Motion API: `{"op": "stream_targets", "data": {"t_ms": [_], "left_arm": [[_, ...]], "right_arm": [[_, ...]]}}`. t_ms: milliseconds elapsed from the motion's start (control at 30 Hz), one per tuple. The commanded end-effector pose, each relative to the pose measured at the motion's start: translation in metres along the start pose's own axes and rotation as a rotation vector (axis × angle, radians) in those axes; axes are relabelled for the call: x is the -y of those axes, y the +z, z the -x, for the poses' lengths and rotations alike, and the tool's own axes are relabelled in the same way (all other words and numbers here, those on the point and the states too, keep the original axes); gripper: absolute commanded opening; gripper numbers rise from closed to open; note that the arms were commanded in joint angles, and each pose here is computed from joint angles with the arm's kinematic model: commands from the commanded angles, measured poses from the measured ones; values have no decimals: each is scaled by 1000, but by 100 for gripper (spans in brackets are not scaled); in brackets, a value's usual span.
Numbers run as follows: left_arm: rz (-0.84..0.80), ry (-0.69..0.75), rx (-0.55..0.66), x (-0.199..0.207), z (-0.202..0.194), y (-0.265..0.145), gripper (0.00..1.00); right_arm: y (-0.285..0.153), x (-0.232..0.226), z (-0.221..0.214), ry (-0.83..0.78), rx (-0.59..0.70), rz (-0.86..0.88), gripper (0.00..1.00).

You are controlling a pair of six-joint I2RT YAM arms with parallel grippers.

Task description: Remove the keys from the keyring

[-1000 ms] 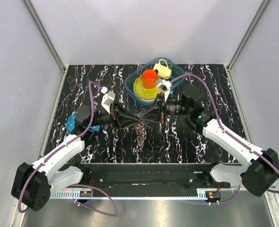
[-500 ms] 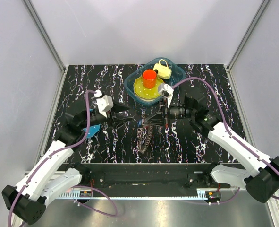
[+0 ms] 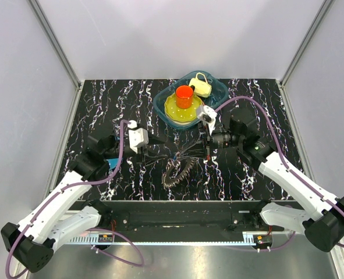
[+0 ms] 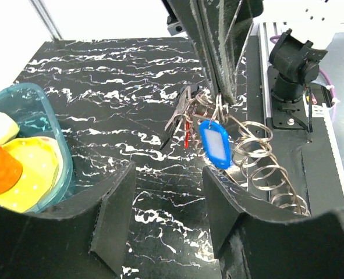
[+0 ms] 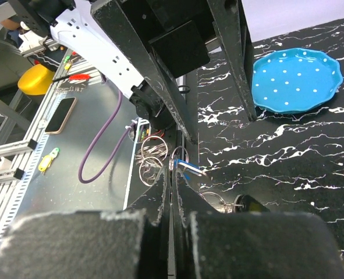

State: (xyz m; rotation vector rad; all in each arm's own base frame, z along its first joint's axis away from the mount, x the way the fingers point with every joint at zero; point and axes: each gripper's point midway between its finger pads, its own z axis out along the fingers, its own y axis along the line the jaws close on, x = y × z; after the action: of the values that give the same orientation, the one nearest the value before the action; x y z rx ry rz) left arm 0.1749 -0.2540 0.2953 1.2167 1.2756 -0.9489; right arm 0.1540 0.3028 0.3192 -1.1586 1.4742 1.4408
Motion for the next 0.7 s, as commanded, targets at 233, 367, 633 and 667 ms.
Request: {"op": "stream_targets", "data": {"t_ms": [233,367,633,667], "left_arm": [[-80,116,73,20,32,12,55],[-66,94,76,18,27,18,57],[-42,85,92,13,28,28,58],[-40,84,92,12,27,29,58]], "right_arm": [[2,-21,31,-97,63,94,0],[3,-19,31,-89,70,95,0],[3,-19,32,-92,74,93,0],[3,-18,30,-87,71,92,0]]}}
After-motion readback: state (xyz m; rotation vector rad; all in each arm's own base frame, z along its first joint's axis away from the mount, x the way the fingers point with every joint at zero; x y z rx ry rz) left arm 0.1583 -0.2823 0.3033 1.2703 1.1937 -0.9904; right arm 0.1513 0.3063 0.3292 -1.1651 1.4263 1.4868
